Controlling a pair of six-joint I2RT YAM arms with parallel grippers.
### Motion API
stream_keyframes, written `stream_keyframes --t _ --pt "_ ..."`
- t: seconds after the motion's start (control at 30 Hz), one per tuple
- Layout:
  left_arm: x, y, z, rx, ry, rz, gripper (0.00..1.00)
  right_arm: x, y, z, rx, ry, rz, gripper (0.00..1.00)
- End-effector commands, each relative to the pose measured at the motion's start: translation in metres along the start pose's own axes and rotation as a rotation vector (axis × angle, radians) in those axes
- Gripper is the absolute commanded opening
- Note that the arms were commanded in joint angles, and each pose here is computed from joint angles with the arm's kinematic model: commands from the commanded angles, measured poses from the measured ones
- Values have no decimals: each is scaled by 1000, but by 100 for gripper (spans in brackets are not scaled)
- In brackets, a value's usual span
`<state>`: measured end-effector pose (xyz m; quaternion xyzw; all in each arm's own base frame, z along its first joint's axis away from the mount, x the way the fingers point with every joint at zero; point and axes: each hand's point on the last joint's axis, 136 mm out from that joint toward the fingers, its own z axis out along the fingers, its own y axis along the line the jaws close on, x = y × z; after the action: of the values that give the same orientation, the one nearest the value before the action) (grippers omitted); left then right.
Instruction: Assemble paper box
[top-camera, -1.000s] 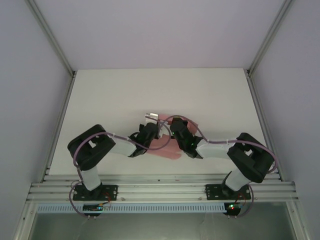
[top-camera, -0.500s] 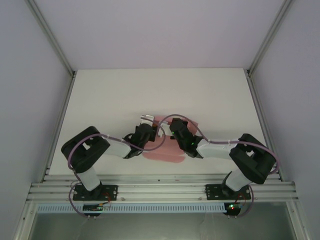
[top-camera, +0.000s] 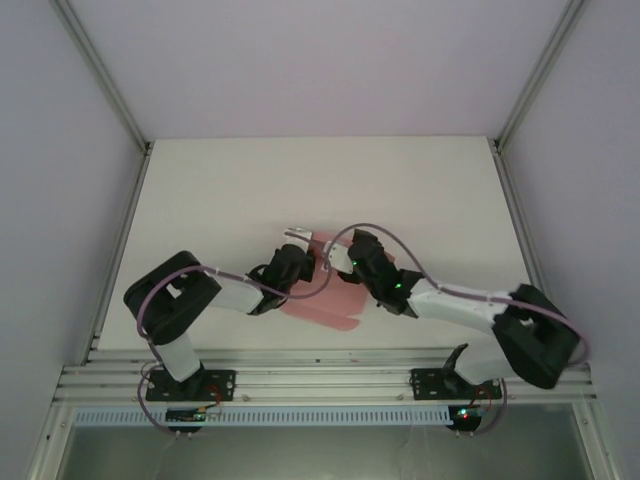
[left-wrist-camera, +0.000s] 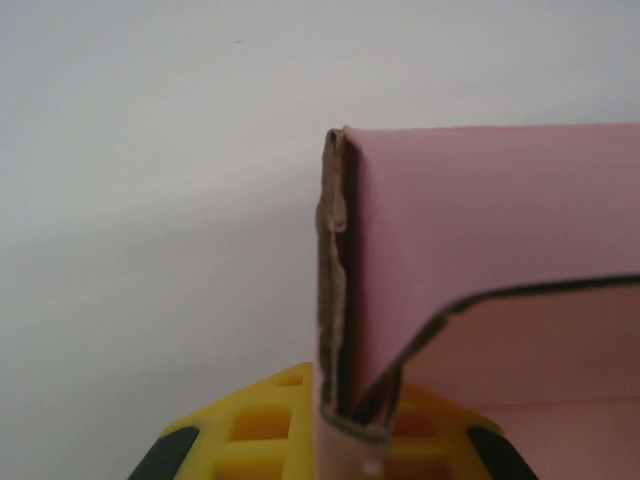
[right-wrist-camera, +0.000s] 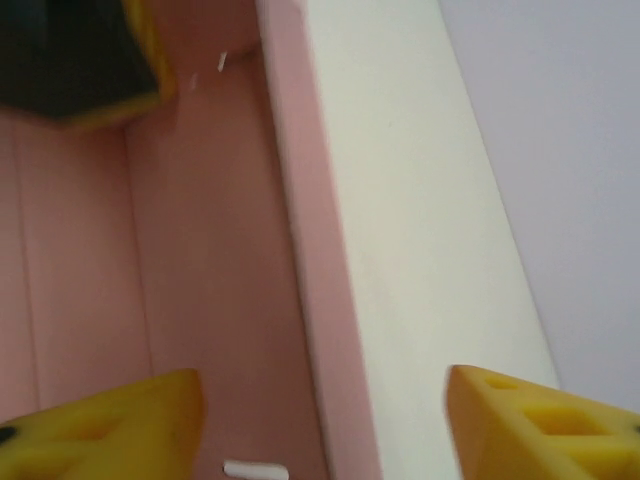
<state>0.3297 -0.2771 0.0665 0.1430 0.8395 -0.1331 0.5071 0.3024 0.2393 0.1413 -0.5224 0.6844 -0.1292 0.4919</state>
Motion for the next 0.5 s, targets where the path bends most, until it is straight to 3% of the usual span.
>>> stream_keyframes --t 0.0,0.13,0.23,0.47 --pt "8 -10 3 74 0 29 0 -21 -15 -28 -85 -145 265 76" --pt "9 -22 2 143 -3 45 0 -20 -57 -46 -84 -247 567 85" --pt "13 -31 3 200 4 58 0 -14 -73 -43 -148 -235 767 86" --pt "19 -37 6 230 22 63 0 -13 -59 -7 -290 -136 882 84"
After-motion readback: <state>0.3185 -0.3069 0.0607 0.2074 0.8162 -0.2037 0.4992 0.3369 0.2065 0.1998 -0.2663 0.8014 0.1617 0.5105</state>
